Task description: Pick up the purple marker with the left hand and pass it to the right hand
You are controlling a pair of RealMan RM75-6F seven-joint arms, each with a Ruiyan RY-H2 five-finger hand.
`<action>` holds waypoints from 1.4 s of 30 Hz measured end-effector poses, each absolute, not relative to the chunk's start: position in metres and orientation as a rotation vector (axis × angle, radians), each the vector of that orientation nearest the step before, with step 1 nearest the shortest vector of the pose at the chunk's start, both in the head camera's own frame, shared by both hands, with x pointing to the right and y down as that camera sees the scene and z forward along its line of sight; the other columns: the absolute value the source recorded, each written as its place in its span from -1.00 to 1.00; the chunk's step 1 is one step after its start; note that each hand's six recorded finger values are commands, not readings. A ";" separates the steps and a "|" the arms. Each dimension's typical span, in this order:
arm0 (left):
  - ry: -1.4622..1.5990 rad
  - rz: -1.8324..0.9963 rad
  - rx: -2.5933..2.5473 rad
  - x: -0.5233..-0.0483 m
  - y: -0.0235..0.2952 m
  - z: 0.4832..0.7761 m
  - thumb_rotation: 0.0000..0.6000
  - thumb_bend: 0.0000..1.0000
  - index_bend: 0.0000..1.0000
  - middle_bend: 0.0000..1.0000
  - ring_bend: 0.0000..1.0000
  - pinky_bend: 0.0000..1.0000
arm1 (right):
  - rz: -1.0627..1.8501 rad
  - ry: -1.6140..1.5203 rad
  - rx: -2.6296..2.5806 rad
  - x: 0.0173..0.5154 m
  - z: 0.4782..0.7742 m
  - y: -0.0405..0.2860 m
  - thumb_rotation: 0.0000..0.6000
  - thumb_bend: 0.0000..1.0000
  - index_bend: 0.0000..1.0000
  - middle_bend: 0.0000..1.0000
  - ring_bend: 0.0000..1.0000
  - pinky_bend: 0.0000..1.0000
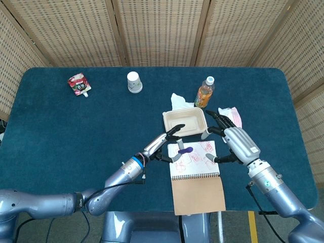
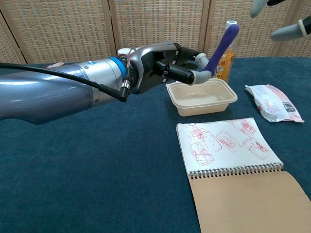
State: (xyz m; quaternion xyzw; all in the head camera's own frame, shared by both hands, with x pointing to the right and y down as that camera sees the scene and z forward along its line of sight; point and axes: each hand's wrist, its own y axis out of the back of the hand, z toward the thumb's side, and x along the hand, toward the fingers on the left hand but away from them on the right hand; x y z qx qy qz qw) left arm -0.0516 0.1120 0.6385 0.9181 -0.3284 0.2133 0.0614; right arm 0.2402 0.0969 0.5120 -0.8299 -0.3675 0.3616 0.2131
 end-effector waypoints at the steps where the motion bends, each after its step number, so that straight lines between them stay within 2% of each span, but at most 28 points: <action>1: -0.994 0.646 2.773 -0.052 0.112 0.639 1.00 0.09 0.39 -1.00 -1.00 -1.00 | 1.007 -1.014 -2.302 0.239 0.513 0.097 1.00 -0.22 -0.10 -0.92 -1.00 -1.00; 28: -0.970 0.669 2.769 -0.049 0.117 0.647 1.00 0.09 0.39 -1.00 -1.00 -1.00 | 1.007 -0.921 -2.331 0.191 0.528 0.105 1.00 -0.11 -0.01 -0.86 -1.00 -1.00; 42: -0.967 0.675 2.759 -0.052 0.118 0.648 1.00 0.09 0.40 -1.00 -1.00 -1.00 | 1.019 -0.917 -2.295 0.185 0.529 0.101 1.00 -0.08 0.01 -0.85 -1.00 -1.00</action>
